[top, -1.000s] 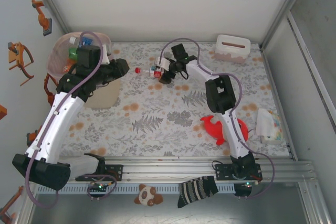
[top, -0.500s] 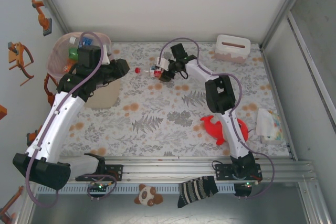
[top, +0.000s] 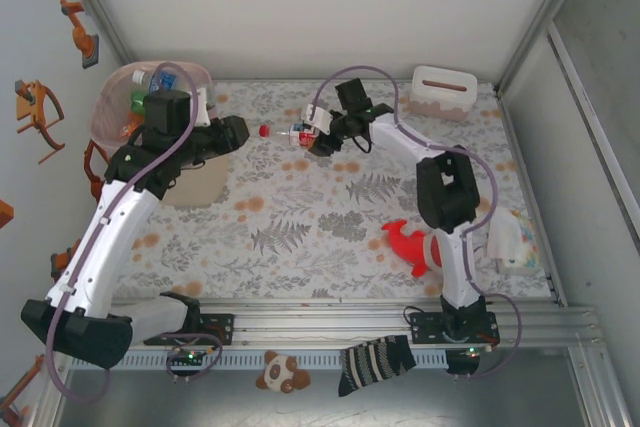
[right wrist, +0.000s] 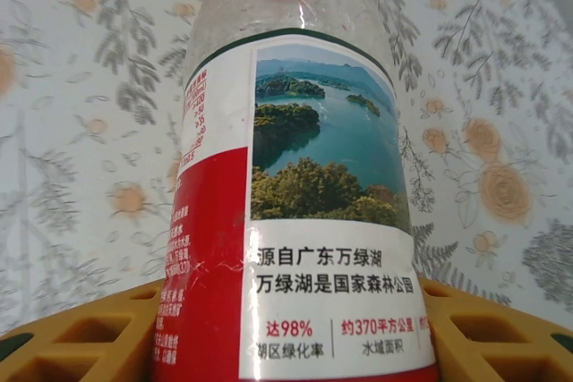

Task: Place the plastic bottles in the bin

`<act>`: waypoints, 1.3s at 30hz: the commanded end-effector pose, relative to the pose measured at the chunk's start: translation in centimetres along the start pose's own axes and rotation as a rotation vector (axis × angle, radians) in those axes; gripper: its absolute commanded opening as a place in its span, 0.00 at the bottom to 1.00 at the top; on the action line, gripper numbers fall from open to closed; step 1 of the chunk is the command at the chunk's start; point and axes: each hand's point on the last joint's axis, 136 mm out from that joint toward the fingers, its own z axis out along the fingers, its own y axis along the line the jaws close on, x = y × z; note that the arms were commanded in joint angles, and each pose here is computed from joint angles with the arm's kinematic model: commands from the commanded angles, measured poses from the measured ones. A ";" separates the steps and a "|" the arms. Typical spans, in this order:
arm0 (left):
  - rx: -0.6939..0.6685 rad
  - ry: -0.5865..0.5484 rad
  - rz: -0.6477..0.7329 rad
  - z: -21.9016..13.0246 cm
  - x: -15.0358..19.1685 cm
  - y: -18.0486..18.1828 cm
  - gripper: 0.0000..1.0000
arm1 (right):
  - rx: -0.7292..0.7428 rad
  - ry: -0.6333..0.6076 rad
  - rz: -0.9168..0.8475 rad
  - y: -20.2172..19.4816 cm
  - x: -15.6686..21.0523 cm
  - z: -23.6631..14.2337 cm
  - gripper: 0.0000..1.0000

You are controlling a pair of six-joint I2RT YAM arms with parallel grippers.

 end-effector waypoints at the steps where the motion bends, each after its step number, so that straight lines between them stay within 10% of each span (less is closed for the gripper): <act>1: 0.192 -0.014 0.257 -2.5 -0.4 -4.2 0.52 | 0.048 -0.013 -0.110 1.5 -2.8 -3.2 0.51; 23: 0.561 0.283 0.732 -10.6 7.4 -9.0 0.57 | 0.239 0.152 -0.704 18.0 -10.7 -18.1 0.47; 39: 0.789 0.545 0.877 -13.3 15.6 -12.1 0.88 | 0.273 0.059 -0.990 25.3 -15.9 -24.0 0.43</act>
